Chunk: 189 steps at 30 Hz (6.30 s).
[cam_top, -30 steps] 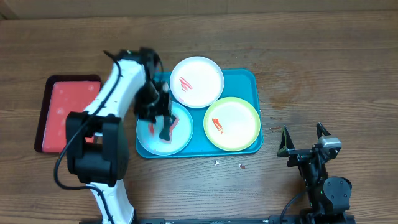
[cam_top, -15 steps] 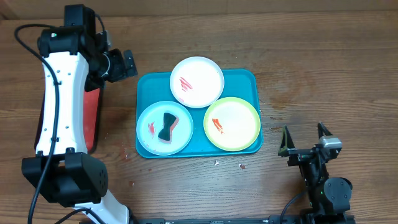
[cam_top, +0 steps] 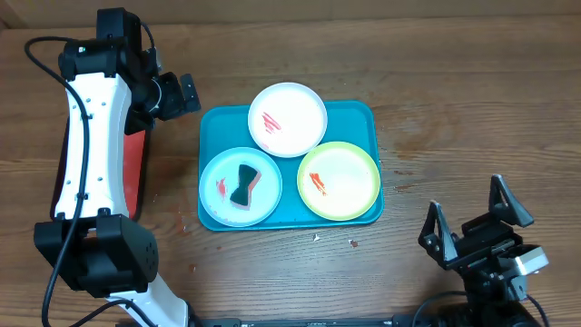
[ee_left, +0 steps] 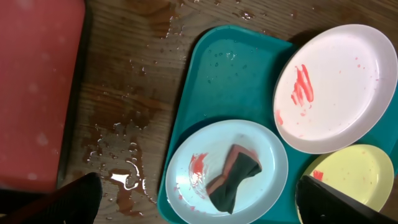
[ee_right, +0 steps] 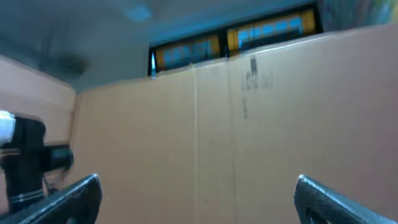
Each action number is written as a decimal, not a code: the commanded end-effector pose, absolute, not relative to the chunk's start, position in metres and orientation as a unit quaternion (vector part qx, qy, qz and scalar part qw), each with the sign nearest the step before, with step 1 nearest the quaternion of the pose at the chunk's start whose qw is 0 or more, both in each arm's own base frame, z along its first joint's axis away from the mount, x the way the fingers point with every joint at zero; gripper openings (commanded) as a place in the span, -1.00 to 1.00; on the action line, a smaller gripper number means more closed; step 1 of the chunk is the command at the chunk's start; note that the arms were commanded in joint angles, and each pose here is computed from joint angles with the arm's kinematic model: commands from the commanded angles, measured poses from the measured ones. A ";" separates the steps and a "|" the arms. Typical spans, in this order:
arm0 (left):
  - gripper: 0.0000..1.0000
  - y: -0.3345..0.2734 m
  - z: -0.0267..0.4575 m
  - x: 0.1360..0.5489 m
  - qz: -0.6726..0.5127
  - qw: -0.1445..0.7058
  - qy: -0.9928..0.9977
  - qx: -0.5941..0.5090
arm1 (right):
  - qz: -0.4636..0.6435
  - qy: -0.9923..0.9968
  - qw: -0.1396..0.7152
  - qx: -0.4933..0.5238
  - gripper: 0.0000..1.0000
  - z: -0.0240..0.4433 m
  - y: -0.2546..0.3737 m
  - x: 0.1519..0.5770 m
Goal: Clean dirty plates on tray and stack at the side
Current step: 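Reach the right gripper to the light blue plate rim and grasp it, then regrasp the sponge from the plate with the left gripper, then scrub the light blue plate with the sponge while the right gripper holds it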
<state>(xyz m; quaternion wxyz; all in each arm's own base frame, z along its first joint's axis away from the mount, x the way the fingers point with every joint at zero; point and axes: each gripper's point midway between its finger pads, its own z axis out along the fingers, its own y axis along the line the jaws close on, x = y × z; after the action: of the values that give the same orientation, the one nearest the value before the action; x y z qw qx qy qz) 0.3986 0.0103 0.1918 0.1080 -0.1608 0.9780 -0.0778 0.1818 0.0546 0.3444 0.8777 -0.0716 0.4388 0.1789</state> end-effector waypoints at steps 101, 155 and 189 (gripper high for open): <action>-0.26 -0.070 0.098 0.342 -0.143 -0.024 0.989 -0.008 | 0.134 0.990 0.038 -0.018 -0.92 0.009 0.317 0.314; -0.27 -0.094 0.009 0.316 -0.056 -0.015 0.998 -0.002 | 0.165 0.986 0.004 -0.025 -0.70 -0.001 0.320 0.299; -0.92 -0.072 0.002 0.331 -0.005 0.023 0.994 -0.110 | 0.165 0.986 0.005 -0.027 -0.70 -0.001 0.320 0.299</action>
<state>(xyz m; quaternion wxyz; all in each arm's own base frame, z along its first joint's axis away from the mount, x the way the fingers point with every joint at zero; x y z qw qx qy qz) 0.3371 -0.0377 0.0118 0.0527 -0.0924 0.9897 0.0963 0.3025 0.3277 0.0070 0.0084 -0.0296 0.9837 0.1774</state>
